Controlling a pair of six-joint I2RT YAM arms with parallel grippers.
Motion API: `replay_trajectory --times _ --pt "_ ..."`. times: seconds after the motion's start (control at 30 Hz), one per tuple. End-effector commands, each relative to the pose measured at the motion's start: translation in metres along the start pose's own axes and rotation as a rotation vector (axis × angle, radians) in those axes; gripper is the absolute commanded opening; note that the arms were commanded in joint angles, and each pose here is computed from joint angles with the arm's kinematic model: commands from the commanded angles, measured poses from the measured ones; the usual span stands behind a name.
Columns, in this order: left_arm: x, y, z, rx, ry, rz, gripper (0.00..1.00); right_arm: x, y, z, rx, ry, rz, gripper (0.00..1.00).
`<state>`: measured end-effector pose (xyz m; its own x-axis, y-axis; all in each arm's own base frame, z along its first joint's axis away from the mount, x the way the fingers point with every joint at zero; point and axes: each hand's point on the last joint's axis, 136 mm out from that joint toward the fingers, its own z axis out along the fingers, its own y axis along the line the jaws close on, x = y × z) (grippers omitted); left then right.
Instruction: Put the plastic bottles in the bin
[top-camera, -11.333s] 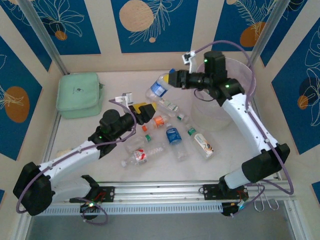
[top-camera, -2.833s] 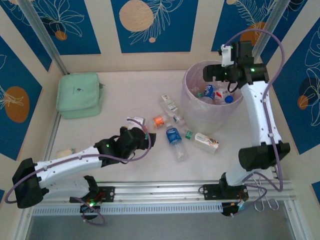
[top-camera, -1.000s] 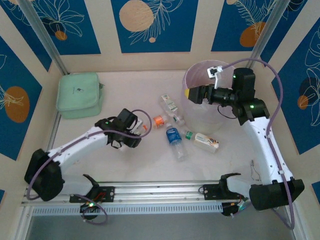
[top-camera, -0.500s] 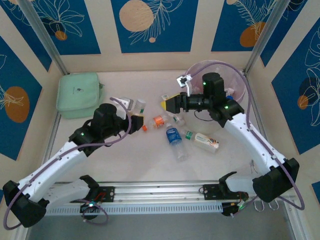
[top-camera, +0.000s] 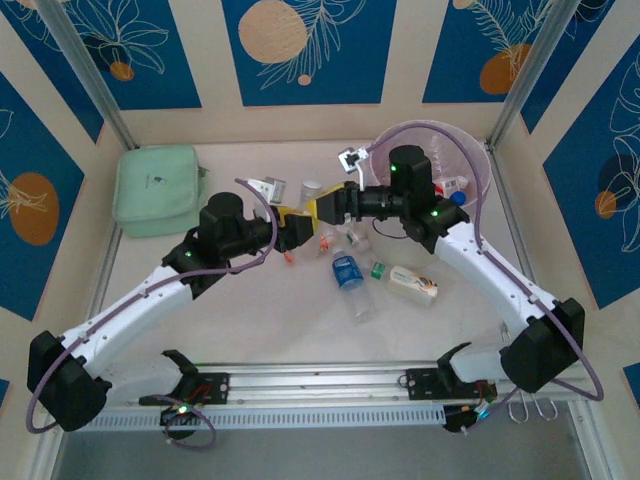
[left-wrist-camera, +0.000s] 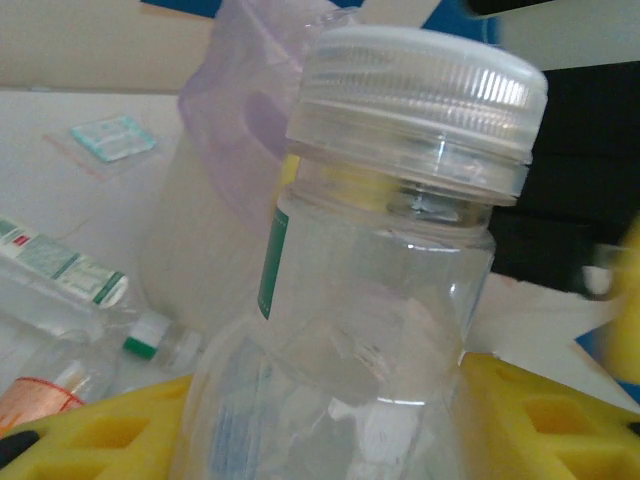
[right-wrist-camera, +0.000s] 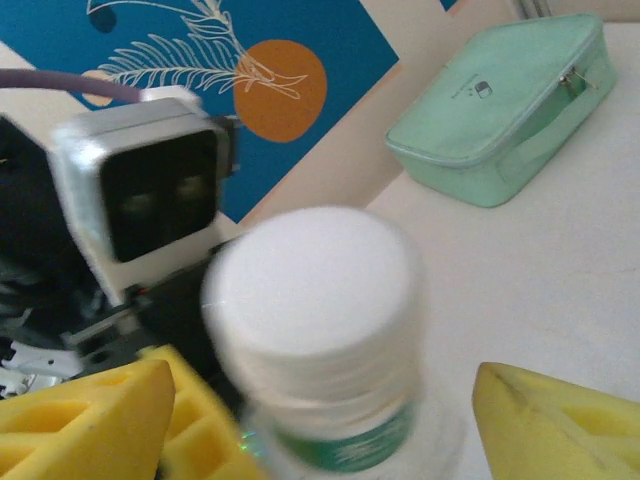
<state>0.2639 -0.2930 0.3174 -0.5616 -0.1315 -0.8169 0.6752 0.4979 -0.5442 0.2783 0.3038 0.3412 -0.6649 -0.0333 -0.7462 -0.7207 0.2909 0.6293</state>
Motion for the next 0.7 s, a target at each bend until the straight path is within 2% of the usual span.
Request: replay_trajectory --times 0.0,0.07,0.17,0.33,0.4,0.47,0.5,0.67 --pt "-0.016 -0.026 -0.003 0.109 -0.043 0.024 0.43 -0.010 0.000 0.007 -0.008 -0.012 0.000 0.77" --pt "-0.013 -0.027 -0.001 0.119 -0.033 0.028 0.43 -0.008 -0.005 0.011 0.006 0.005 0.014 0.73" --pt "-0.008 -0.024 0.000 0.114 -0.023 0.020 0.43 -0.011 -0.007 0.009 0.024 -0.013 0.012 0.51" --pt "-0.002 -0.022 0.002 0.115 -0.015 0.014 0.48 -0.024 0.001 -0.003 0.046 -0.049 -0.040 0.32" --pt "-0.002 -0.022 0.001 0.114 -0.017 0.013 0.54 -0.031 0.003 -0.008 0.059 -0.061 -0.058 0.28" --pt "-0.002 -0.021 -0.001 0.110 -0.023 0.016 0.67 -0.040 0.003 -0.016 0.092 -0.077 -0.085 0.25" --pt "-0.002 -0.021 -0.002 0.108 -0.028 0.018 0.71 -0.045 0.001 -0.021 0.115 -0.087 -0.099 0.24" --pt "0.004 -0.009 -0.013 0.042 -0.042 0.016 0.88 -0.085 0.005 -0.068 0.256 -0.183 -0.203 0.19"
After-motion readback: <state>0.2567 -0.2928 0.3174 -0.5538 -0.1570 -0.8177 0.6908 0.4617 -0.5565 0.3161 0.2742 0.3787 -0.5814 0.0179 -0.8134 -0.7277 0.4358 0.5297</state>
